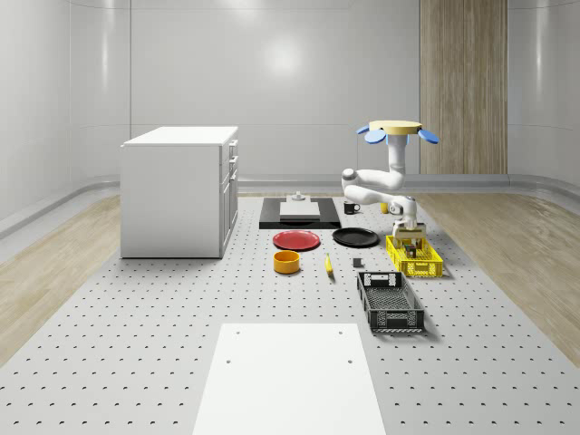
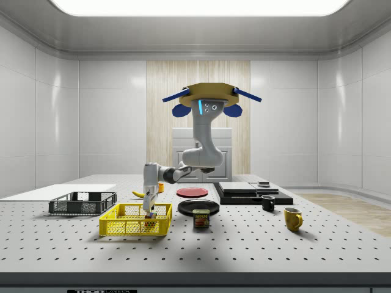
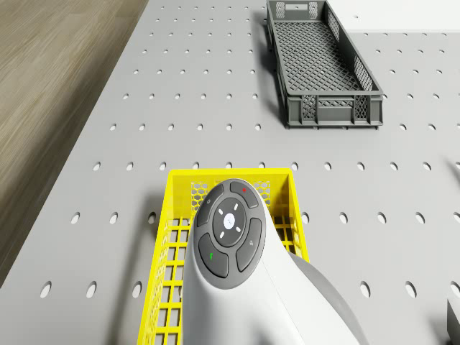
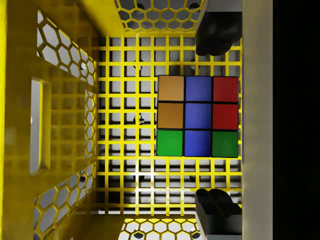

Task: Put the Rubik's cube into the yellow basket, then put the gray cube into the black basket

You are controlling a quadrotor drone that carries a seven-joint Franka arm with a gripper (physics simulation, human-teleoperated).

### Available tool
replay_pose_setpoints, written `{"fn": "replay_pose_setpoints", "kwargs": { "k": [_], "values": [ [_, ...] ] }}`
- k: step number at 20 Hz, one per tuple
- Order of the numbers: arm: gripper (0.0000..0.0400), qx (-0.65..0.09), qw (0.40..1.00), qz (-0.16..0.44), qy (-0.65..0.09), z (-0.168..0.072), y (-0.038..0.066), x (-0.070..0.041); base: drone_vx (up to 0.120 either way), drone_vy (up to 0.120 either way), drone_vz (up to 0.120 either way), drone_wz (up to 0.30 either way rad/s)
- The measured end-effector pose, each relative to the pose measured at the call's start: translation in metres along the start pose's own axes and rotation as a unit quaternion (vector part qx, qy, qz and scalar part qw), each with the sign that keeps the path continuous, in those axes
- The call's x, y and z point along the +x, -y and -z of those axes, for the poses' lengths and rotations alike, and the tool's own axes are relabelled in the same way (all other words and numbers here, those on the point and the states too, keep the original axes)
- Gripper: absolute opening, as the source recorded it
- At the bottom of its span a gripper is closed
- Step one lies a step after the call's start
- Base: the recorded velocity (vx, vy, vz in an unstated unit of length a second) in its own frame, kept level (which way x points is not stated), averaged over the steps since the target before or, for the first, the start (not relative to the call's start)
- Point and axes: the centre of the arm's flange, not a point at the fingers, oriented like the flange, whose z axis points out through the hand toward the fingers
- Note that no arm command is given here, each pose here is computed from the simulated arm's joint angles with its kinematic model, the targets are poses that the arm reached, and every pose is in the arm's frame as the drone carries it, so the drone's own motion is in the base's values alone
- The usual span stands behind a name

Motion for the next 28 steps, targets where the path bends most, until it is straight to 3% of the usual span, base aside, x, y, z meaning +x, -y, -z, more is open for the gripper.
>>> {"fn": "replay_pose_setpoints", "kwargs": {
  "k": [8, 28],
  "values": [
    [0.0399, 0.000, 1.000, 0.000, 0.000, 0.033, 0.000, 0.000, 0.000, -0.005, 0.000, 0.000],
    [0.0400, 0.000, 1.000, 0.000, -0.001, 0.044, 0.000, 0.000, 0.000, -0.120, 0.000, 0.000]
  ]
}}
